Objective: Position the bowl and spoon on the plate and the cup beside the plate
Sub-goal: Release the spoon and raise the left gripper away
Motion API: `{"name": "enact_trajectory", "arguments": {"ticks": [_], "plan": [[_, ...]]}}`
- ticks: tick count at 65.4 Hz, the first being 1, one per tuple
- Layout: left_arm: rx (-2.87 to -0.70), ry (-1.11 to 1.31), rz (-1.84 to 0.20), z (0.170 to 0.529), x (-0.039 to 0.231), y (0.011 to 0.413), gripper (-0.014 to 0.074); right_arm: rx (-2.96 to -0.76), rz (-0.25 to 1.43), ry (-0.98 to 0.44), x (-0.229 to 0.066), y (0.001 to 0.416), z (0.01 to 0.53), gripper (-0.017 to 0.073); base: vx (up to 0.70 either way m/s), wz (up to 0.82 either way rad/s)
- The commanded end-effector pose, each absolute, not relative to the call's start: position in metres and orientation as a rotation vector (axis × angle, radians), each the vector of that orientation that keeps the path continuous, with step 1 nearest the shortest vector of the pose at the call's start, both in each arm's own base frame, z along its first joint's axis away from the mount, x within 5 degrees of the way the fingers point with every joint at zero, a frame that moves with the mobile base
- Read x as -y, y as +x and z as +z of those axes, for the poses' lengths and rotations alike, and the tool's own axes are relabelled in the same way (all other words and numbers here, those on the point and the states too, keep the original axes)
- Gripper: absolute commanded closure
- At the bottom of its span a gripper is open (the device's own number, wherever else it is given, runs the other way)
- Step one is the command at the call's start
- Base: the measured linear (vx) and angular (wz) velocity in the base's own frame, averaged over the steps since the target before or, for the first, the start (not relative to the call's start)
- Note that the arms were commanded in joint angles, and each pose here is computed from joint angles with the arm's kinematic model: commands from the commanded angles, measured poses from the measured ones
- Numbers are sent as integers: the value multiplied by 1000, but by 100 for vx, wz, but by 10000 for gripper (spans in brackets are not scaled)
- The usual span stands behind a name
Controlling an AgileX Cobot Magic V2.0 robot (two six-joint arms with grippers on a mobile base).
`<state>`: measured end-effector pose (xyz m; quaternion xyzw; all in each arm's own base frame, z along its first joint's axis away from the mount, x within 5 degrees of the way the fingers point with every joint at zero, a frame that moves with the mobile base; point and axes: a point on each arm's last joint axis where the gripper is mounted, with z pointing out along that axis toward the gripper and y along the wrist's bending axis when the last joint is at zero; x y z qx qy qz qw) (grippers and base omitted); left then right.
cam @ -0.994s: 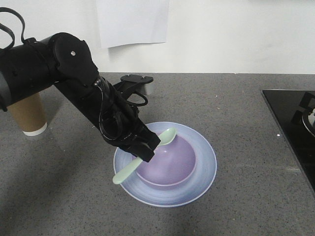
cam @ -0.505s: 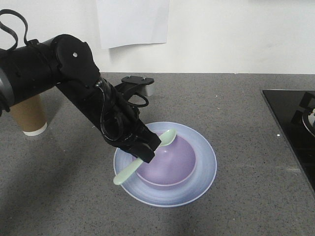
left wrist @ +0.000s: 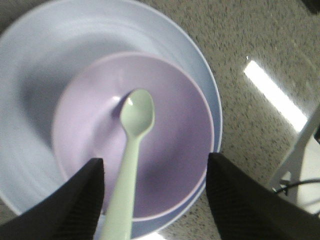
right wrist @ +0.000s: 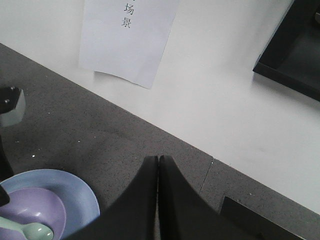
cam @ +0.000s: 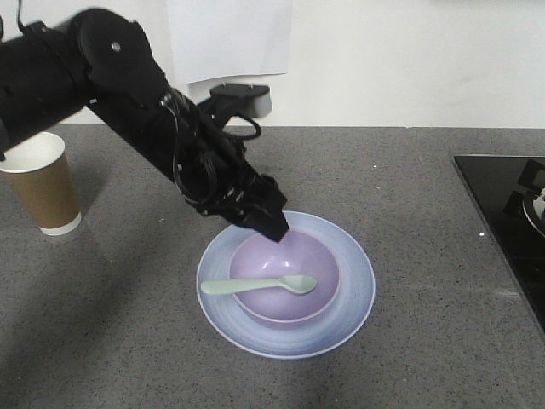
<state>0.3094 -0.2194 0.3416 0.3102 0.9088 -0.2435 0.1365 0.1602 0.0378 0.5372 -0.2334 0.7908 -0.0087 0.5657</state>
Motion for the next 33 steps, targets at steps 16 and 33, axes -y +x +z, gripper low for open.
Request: {"name": "enact_trajectory", "arguments": {"ticks": [16,33], "plan": [[-2385,633,2,433,156,303,150,-1774,-32,-514,-36,157,549,564,0,0],[-2206,336,442,475,89,297,150,-1775,-32,-515,-36,157,549,564,0,0]]}}
